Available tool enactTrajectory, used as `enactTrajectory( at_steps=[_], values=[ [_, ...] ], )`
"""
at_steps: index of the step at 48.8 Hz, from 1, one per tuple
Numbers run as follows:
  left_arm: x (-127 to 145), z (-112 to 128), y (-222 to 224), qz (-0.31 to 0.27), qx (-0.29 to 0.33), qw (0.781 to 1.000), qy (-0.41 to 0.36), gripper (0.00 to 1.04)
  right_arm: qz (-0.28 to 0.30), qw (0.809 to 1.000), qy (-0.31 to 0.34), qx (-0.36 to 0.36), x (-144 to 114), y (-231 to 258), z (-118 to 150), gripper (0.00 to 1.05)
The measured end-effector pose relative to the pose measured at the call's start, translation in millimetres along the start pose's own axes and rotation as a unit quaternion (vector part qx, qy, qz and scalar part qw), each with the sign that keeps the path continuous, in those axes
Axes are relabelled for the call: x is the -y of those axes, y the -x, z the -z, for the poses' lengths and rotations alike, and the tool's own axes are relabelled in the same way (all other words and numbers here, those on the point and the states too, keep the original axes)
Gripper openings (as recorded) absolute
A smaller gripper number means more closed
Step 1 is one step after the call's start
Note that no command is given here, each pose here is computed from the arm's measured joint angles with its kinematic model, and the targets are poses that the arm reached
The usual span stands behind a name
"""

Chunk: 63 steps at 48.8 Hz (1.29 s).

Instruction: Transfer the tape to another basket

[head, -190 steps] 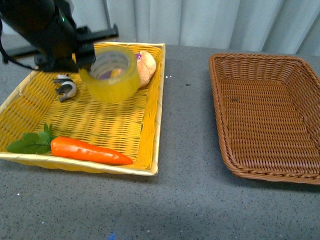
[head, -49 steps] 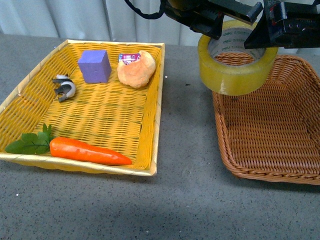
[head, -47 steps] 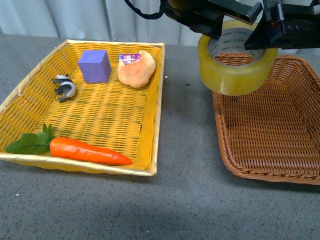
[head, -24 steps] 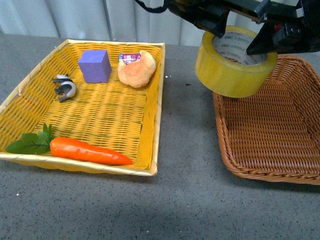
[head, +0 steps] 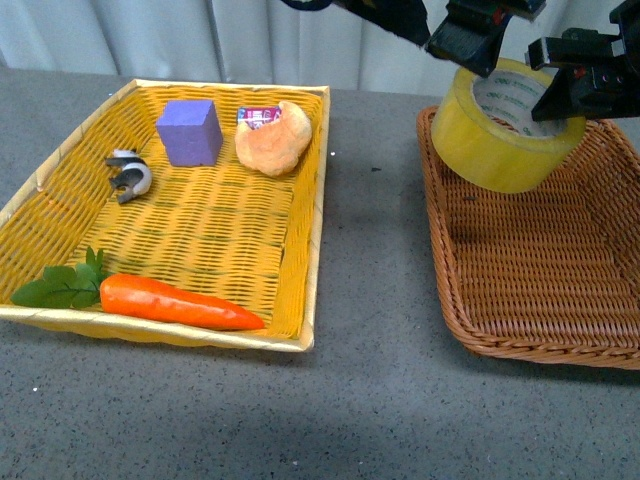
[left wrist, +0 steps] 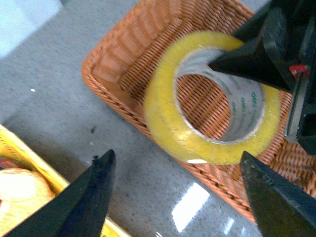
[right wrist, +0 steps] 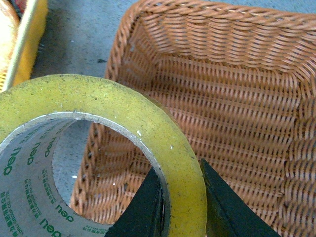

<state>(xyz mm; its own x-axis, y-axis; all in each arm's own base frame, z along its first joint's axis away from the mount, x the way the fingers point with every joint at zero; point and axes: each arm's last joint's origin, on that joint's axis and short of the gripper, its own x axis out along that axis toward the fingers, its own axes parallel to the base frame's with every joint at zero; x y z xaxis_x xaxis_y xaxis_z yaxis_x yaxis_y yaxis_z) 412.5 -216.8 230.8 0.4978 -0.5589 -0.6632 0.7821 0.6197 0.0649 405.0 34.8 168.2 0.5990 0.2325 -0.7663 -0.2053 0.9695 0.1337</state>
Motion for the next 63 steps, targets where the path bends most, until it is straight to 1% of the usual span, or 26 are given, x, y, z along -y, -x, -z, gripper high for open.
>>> enactTrajectory(
  at_steps=[3,6,8,9,13,16,19,22,27,33,34,36,37,40,46,50,51,52,53,54,55,56,57,59,60,63],
  values=[
    [-6,-2,4,-0.030,0.016,0.999,0.005,0.84,0.014,1.000,-0.006,-0.004,6,-3,2,0.16],
    [-12,-2,6,-0.060,0.025,0.998,0.013,0.91,0.026,1.000,-0.010,-0.008,11,-5,4,0.16],
    [-19,1,8,-0.089,0.030,0.995,0.024,0.98,0.033,0.999,-0.014,-0.013,15,-7,7,0.16],
    [-21,2,8,-0.096,0.031,0.995,0.026,1.00,0.034,0.999,-0.015,-0.014,16,-7,7,0.16],
    [-35,13,10,-0.142,0.026,0.988,0.051,0.98,0.044,0.998,-0.022,-0.026,23,-12,15,0.16],
    [-47,26,11,-0.176,0.019,0.981,0.076,0.98,0.049,0.998,-0.025,-0.039,27,-19,23,0.16],
    [-54,33,13,-0.195,0.013,0.976,0.091,0.98,0.051,0.997,-0.027,-0.050,29,-24,29,0.16],
    [-66,43,16,-0.230,0.013,0.966,0.117,0.98,0.061,0.995,-0.023,-0.071,31,-33,40,0.16],
    [-79,49,21,-0.276,0.023,0.950,0.144,0.98,0.064,0.993,-0.020,-0.093,32,-42,53,0.16],
    [-87,49,27,-0.311,0.048,0.934,0.172,0.98,0.069,0.993,-0.013,-0.094,34,-46,56,0.17],
    [-87,48,27,-0.313,0.050,0.932,0.173,0.98,0.070,0.993,-0.013,-0.093,34,-46,56,0.18],
    [-88,48,30,-0.324,0.060,0.927,0.180,0.98,0.070,0.993,-0.015,-0.088,35,-46,56,0.26],
    [-89,48,31,-0.326,0.063,0.926,0.182,0.98,0.069,0.994,-0.016,-0.087,35,-46,56,0.27],
    [-88,47,34,-0.331,0.077,0.923,0.182,0.98,0.069,0.995,-0.016,-0.076,36,-44,54,0.38],
    [-84,49,43,-0.360,0.092,0.909,0.187,0.98,0.085,0.996,-0.019,-0.027,38,-28,50,0.64],
    [-83,51,47,-0.391,0.095,0.895,0.193,0.98,0.093,0.995,-0.015,0.023,38,-14,45,0.79],
    [-83,51,47,-0.392,0.097,0.894,0.193,0.98,0.094,0.995,-0.015,0.032,38,-13,46,0.80],
    [-83,53,47,-0.390,0.114,0.893,0.193,0.96,0.101,0.993,-0.016,0.066,37,-13,46,0.78],
    [-83,57,50,-0.386,0.159,0.888,0.192,0.91,0.115,0.985,-0.012,0.125,37,-11,49,0.73],
    [-82,60,53,-0.384,0.187,0.884,0.190,0.87,0.122,0.979,-0.009,0.163,36,-10,52,0.70],
    [-80,65,56,-0.383,0.210,0.880,0.188,0.84,0.126,0.972,-0.006,0.199,35,-8,57,0.66],
    [-77,70,60,-0.385,0.231,0.874,0.185,0.80,0.127,0.968,-0.004,0.215,35,-7,60,0.64],
    [-76,73,63,-0.386,0.241,0.871,0.184,0.78,0.128,0.960,-0.001,0.249,34,-4,66,0.61],
    [-69,83,73,-0.388,0.274,0.862,0.179,0.71,0.129,0.944,0.005,0.302,31,4,78,0.54],
    [-68,85,76,-0.389,0.280,0.859,0.178,0.70,0.129,0.941,0.006,0.313,30,6,80,0.52],
    [-58,102,93,-0.395,0.306,0.848,0.175,0.59,0.129,0.919,0.014,0.373,24,25,90,0.42]
  ],
)
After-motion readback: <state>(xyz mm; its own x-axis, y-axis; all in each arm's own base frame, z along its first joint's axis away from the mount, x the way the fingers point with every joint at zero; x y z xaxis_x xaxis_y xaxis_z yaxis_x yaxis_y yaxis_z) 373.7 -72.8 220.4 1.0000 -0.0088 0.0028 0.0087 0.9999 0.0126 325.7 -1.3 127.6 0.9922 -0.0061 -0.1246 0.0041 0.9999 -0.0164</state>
